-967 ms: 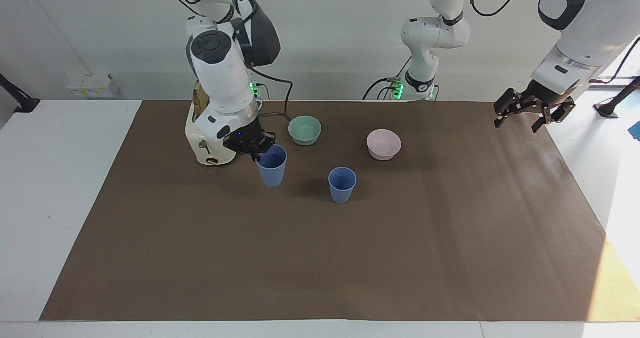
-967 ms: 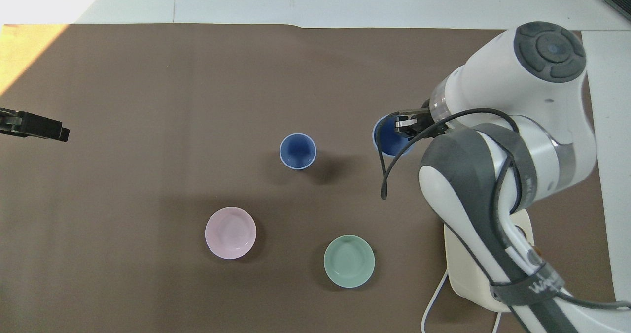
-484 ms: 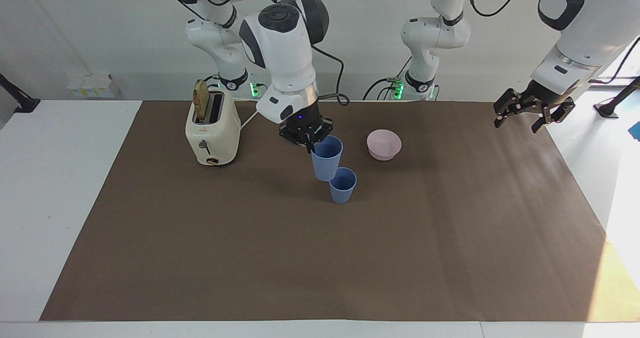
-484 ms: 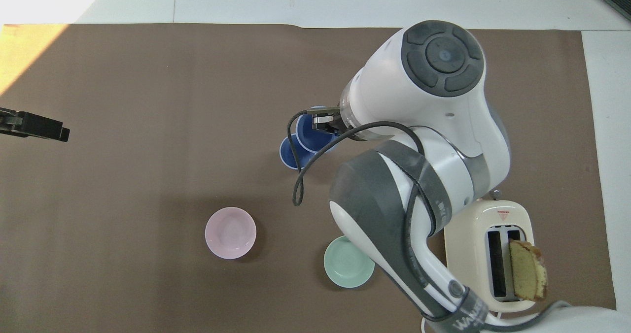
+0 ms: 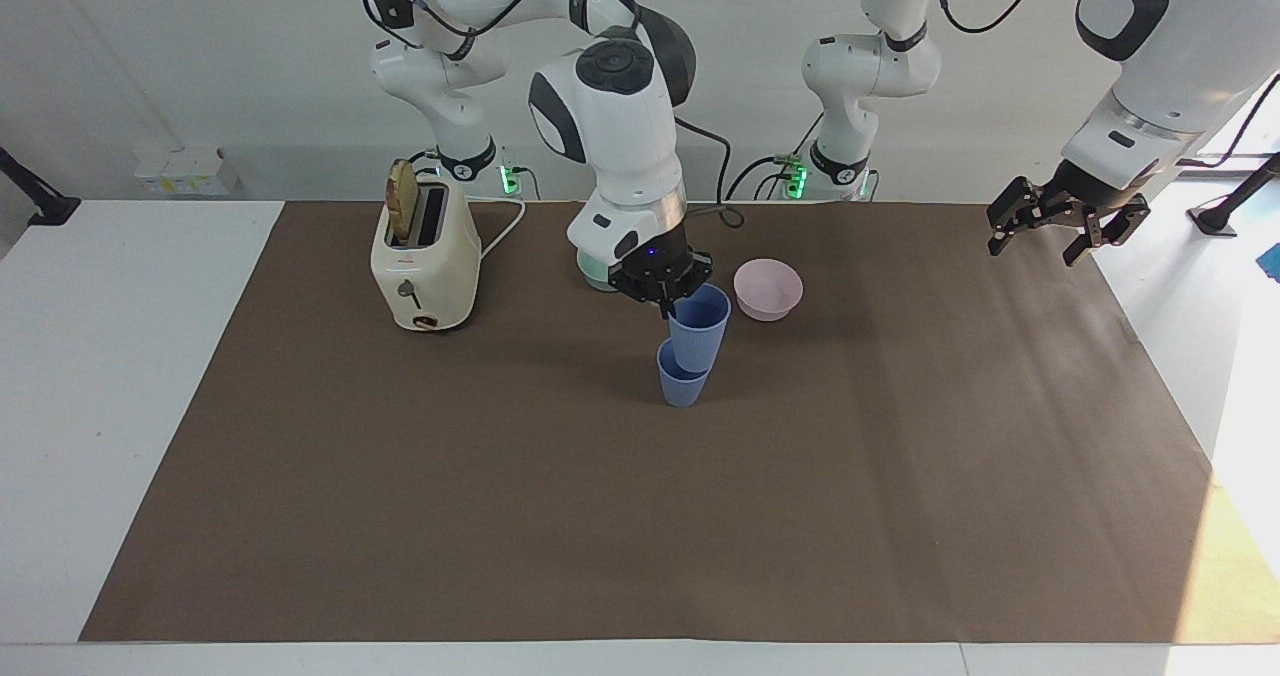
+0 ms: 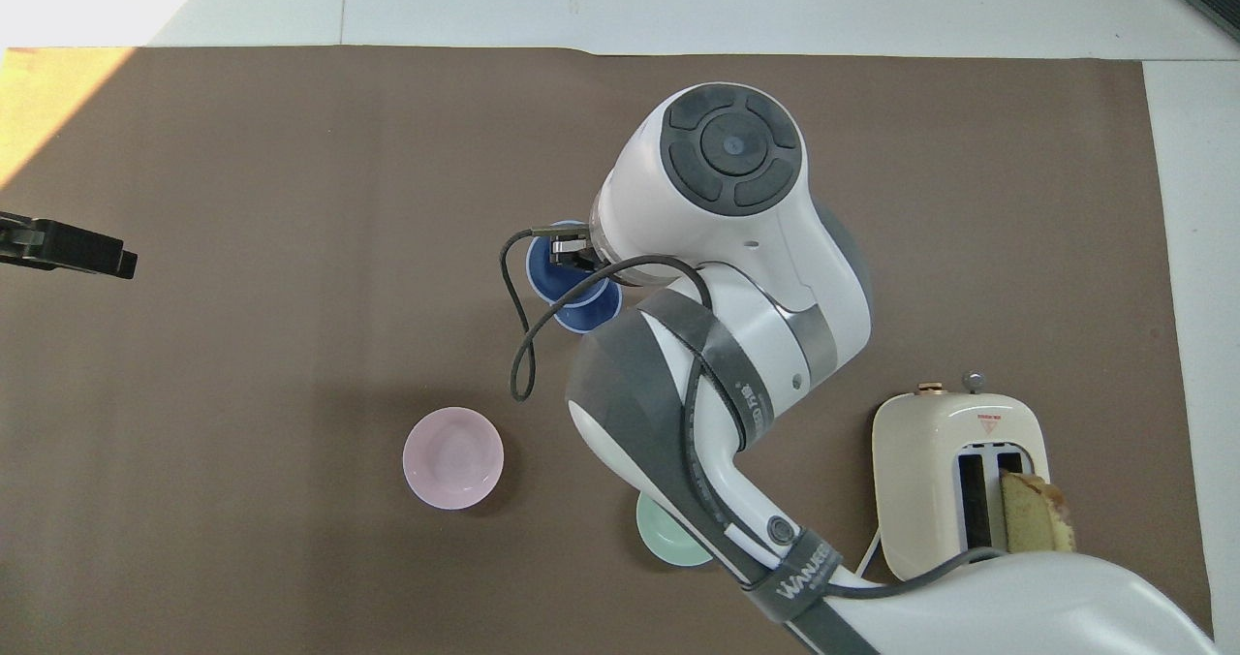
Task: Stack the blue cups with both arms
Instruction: 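Lower the held cup into the placed cup and open the right gripper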
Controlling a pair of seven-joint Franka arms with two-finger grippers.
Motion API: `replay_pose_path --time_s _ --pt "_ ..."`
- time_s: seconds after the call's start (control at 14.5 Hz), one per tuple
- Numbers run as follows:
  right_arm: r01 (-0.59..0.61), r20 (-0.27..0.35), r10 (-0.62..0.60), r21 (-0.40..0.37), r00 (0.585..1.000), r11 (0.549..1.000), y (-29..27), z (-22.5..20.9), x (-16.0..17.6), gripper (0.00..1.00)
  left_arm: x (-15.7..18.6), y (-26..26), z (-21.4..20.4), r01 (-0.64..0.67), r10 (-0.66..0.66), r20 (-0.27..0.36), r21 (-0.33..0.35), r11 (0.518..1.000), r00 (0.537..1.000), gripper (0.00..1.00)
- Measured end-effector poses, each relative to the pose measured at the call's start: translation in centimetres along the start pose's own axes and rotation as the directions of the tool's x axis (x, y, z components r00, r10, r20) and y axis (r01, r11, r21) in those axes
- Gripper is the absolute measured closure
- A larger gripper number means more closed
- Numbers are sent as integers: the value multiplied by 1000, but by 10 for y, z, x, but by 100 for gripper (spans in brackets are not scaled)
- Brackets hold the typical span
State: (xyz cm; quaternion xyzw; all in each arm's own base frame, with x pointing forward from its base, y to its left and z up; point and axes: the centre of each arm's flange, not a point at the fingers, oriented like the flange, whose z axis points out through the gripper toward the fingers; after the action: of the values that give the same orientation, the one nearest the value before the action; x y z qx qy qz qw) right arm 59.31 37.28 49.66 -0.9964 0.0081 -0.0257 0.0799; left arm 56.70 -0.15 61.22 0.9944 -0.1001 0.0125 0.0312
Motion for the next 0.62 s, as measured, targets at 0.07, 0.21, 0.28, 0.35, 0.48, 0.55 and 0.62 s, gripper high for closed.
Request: replay_pose_path --time_s 0.07,0.21,0.28,0.35,0.48,0.55,0.62 --pt "-2 8 2 -4 1000 1000 1 7 2 96 0 0 0 0 0 0 0 1000 1000 0" --pt "-7 16 7 -11 1000 1000 5 14 3 96 0 0 0 0 0 0 0 1000 1000 0" --pt "-8 16 8 -11 1000 1000 5 13 3 96 0 0 0 0 0 0 0 1000 1000 0" --pt "-7 17 7 -12 1000 1000 5 13 3 96 0 0 0 0 0 1 0 1000 1000 0" --pt "-7 17 7 -12 1000 1000 5 13 3 96 0 0 0 0 0 1 0 1000 1000 0" --pt "-6 18 6 -13 1000 1000 4 13 2 96 0 0 0 0 0 1 0 1000 1000 0" --pt "-7 24 8 -17 1000 1000 3 13 1 96 0 0 0 0 0 1 0 1000 1000 0"
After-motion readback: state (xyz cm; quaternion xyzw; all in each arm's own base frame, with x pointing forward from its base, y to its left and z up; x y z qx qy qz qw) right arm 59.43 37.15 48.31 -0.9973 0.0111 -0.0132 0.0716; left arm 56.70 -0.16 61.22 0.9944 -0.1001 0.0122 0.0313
